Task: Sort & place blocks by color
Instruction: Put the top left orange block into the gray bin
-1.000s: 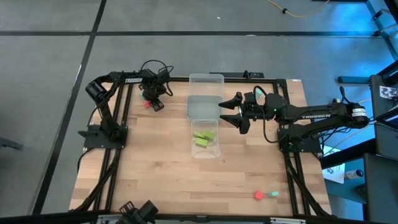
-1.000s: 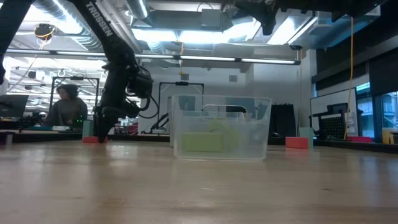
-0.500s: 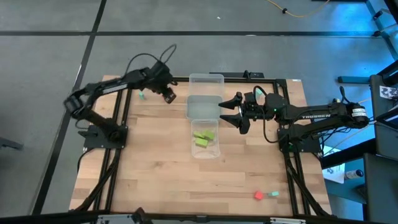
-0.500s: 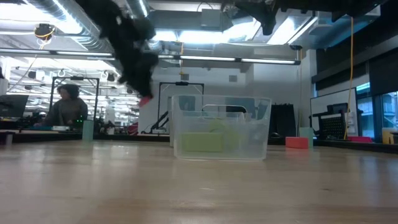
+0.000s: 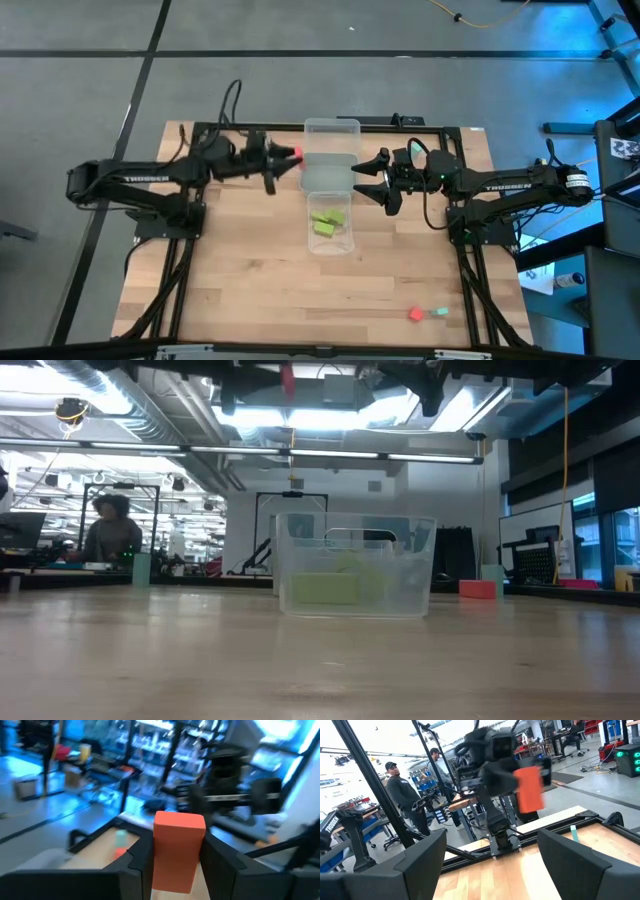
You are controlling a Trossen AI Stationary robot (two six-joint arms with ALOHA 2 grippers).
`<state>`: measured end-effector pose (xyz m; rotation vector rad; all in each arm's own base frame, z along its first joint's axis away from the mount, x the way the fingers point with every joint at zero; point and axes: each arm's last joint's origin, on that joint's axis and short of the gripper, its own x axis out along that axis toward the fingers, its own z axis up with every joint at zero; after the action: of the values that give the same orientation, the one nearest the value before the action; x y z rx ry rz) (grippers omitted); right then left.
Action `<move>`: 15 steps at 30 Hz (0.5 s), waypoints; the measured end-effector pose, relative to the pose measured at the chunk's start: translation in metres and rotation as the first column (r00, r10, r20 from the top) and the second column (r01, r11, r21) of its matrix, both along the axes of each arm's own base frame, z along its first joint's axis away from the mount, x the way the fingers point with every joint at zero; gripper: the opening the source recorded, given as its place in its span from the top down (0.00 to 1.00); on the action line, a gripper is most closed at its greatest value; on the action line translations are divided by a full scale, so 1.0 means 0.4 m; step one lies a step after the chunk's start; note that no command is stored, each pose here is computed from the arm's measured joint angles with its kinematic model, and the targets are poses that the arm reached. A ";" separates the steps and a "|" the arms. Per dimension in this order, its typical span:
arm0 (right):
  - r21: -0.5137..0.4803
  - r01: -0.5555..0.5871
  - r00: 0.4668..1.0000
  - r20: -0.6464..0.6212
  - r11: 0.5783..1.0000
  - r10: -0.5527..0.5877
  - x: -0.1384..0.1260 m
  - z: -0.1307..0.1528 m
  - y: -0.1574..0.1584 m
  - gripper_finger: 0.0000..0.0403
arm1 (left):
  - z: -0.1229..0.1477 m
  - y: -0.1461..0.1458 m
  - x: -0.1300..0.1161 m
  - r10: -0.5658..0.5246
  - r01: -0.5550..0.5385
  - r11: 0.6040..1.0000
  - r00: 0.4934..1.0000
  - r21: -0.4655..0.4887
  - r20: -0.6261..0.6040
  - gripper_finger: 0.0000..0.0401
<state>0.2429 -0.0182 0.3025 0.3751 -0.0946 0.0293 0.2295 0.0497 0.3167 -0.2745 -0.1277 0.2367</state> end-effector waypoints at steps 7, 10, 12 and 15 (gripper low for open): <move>0.000 0.000 1.000 0.000 1.000 0.000 0.000 0.000 0.000 0.21 | -0.022 -0.037 0.002 -0.011 0.011 1.000 0.999 0.000 0.031 0.71; 0.000 0.000 1.000 0.000 1.000 0.000 0.000 0.000 0.000 0.21 | -0.016 -0.037 0.003 -0.012 0.011 1.000 0.999 0.003 0.041 0.71; 0.000 0.000 1.000 0.000 1.000 0.000 0.000 0.000 0.000 0.21 | -0.016 -0.038 0.003 -0.012 0.012 1.000 0.999 0.003 0.041 0.71; 0.000 0.000 1.000 0.000 1.000 0.000 0.000 0.000 0.000 0.21 | -0.016 -0.038 0.003 -0.012 0.012 1.000 0.999 0.004 0.040 0.71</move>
<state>0.2428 -0.0182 0.3026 0.3750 -0.0949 0.0292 0.2305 0.0347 0.3104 -0.2766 -0.1664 0.2193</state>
